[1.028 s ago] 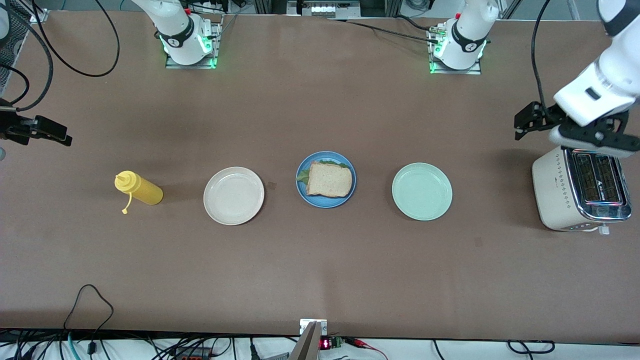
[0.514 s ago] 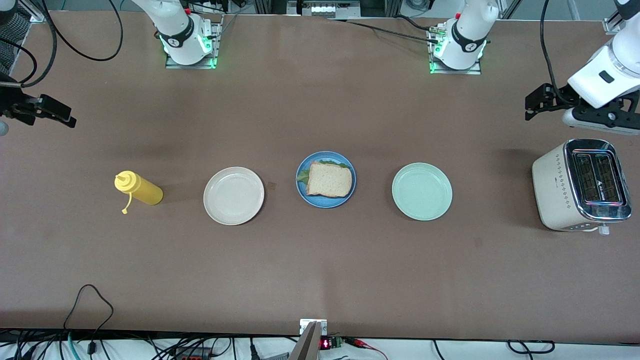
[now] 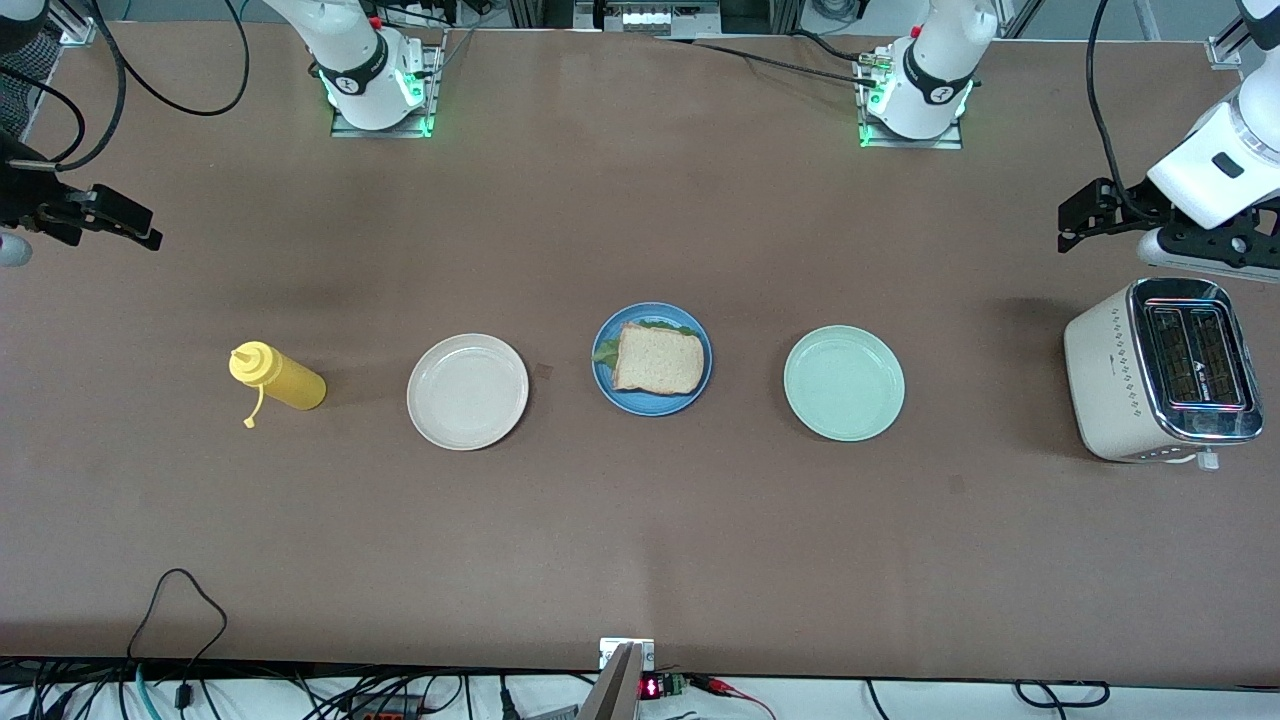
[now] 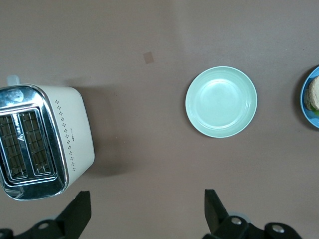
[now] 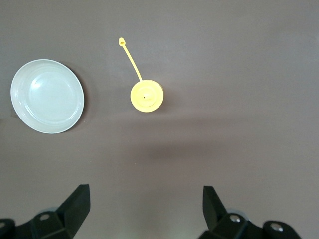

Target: Make sandwich in blue plate with both arms

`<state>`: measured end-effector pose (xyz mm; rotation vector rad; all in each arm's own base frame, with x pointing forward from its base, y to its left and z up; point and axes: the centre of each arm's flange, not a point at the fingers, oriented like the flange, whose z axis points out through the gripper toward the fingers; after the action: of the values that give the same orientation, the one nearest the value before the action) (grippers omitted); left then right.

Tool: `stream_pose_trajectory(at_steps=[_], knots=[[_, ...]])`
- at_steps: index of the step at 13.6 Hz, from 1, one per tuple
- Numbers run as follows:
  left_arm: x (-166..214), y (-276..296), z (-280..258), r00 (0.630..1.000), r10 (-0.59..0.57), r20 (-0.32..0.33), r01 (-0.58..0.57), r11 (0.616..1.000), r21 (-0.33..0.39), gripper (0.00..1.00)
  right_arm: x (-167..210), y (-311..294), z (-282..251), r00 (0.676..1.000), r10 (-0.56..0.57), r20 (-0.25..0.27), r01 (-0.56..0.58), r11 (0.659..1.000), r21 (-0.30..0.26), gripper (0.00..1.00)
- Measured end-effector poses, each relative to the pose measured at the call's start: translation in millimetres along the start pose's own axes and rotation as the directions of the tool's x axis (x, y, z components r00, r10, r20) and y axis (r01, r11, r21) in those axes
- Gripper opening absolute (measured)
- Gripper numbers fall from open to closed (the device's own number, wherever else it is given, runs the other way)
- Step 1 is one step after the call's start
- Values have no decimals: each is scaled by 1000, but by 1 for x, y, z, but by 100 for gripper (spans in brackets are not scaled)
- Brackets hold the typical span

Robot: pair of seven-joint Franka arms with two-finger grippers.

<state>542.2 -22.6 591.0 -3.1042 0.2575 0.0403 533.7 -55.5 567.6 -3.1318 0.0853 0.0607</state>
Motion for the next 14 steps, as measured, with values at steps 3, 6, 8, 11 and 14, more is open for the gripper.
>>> stream_pose_trajectory(at_steps=[3,6,8,11,14], knots=[[2,0,4,1000,1,7,-1,1000,-1,100,0,0,-2,1000,0,-8,0,1000,0,100],[3,1,4,1000,2,7,-2,1000,-1,100,-1,0,-3,1000,-1,-12,1,1000,0,100],[3,2,3,1000,4,6,-4,1000,0,100,-1,-1,-3,1000,-1,-13,1,1000,0,100],[3,2,2,1000,4,3,-4,1000,0,100,-1,-1,-3,1000,-2,-13,2,1000,0,100],[4,1,3,1000,3,4,-3,1000,0,100,-1,-4,-3,1000,-7,-13,7,1000,-1,100]])
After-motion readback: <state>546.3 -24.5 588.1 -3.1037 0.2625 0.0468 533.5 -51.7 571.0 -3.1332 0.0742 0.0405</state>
